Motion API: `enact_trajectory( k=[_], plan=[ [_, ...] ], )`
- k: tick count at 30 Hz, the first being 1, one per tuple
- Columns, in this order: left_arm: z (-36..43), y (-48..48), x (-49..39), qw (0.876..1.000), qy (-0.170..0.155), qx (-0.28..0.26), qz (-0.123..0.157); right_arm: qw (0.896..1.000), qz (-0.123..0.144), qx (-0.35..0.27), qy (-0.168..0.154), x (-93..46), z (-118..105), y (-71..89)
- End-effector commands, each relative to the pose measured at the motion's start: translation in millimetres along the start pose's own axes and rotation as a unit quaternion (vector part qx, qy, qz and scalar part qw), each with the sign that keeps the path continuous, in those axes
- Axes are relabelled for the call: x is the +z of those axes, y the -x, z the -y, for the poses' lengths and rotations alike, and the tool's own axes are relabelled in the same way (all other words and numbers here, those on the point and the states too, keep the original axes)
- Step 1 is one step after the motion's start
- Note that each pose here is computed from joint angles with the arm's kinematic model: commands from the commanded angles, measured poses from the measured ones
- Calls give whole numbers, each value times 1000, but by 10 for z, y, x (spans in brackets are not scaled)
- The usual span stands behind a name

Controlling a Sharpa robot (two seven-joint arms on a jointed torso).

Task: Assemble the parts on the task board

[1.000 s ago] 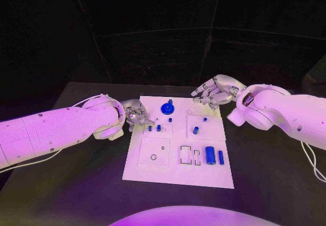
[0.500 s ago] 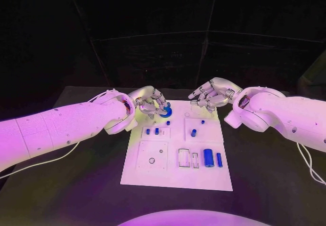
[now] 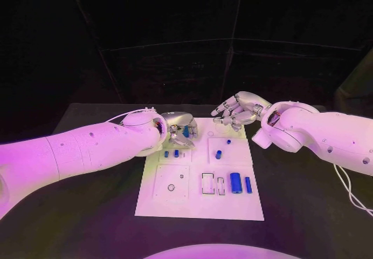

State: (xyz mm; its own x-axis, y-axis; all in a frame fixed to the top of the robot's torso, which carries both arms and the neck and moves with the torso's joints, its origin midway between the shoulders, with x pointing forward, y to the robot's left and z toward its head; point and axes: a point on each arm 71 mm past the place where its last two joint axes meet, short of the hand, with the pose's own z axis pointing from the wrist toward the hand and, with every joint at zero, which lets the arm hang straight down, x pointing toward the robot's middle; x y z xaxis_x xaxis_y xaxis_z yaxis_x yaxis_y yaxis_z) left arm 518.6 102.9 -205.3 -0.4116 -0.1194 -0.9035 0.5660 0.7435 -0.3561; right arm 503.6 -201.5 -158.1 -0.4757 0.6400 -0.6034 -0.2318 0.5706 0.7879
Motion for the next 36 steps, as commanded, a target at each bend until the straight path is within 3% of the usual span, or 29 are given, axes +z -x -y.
enact_trajectory(
  k=[1, 11, 20, 36],
  plan=[
    [-17, -63, 28, 997, 9, 58, -39, 1000, 8, 1, 9, 4, -25, 11],
    [-23, -76, 111, 997, 19, 74, -33, 1000, 20, 0, 15, 0, -34, 31],
    [-22, -68, 134, 997, 22, 76, -27, 1000, 22, 0, 16, -1, -33, 34],
    [-56, -74, 74, 997, 24, 73, -25, 1000, 20, 0, 16, 0, -30, 33]
  ],
)
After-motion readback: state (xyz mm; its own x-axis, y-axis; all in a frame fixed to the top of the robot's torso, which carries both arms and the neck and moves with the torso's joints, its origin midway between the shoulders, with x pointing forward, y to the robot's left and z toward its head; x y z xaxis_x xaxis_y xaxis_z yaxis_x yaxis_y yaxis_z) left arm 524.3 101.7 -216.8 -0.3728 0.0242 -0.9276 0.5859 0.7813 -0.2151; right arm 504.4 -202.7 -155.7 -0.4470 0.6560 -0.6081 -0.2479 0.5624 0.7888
